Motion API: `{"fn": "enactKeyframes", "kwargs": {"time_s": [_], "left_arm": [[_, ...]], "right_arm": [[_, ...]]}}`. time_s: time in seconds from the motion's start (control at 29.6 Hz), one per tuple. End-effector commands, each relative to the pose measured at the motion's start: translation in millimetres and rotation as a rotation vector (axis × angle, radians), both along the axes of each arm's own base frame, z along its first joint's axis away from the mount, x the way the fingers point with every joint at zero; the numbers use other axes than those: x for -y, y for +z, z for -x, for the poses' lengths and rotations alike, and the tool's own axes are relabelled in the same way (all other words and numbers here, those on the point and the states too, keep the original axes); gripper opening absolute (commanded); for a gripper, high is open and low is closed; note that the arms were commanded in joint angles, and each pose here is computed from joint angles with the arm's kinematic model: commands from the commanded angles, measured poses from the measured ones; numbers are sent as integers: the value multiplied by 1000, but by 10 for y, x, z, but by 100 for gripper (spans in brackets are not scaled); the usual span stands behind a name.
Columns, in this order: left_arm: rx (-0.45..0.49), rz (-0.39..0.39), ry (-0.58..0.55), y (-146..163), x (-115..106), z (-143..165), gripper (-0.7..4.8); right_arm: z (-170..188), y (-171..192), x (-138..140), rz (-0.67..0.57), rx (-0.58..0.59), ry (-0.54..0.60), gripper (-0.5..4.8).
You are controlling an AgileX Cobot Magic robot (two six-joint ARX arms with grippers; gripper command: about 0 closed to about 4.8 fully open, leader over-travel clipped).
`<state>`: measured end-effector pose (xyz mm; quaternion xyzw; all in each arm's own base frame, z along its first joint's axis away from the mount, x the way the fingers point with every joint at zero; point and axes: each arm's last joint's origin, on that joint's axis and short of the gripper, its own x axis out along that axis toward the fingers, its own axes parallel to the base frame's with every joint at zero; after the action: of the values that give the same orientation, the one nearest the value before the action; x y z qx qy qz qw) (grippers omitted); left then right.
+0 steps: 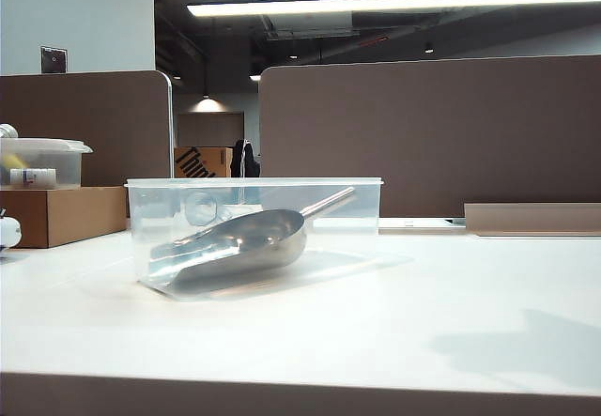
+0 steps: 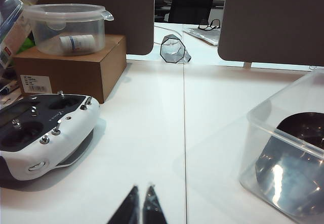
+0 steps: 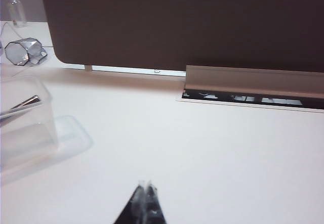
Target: Pick up the metal ice scoop from the table and place it inside the transparent plastic box.
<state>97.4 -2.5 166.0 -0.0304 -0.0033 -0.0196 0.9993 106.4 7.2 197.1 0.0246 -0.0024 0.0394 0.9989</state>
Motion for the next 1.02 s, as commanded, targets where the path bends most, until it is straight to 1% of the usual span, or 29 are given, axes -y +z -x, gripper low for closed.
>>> {"fn": "enactKeyframes", "kwargs": {"time_s": [0.03, 0.2, 0.34, 0.41, 0.54, 1.02], "left_arm": [[8, 0, -4, 7, 1, -1, 21], [8, 0, -4, 7, 1, -1, 21], [8, 0, -4, 7, 1, -1, 21], [8, 0, -5, 7, 2, -1, 21], [8, 0, -4, 7, 1, -1, 21], [8, 0, -4, 7, 1, -1, 21]], "right_arm": [[33, -110, 20, -5, 6, 15, -8], [68, -279, 43, -12, 31, -3, -8], [86, -325, 48, -14, -1, -5, -8], [86, -334, 46, -15, -10, -3, -8], [86, -337, 46, -59, -17, -2, -8], [86, -337, 47, -59, -17, -6, -8]]}}
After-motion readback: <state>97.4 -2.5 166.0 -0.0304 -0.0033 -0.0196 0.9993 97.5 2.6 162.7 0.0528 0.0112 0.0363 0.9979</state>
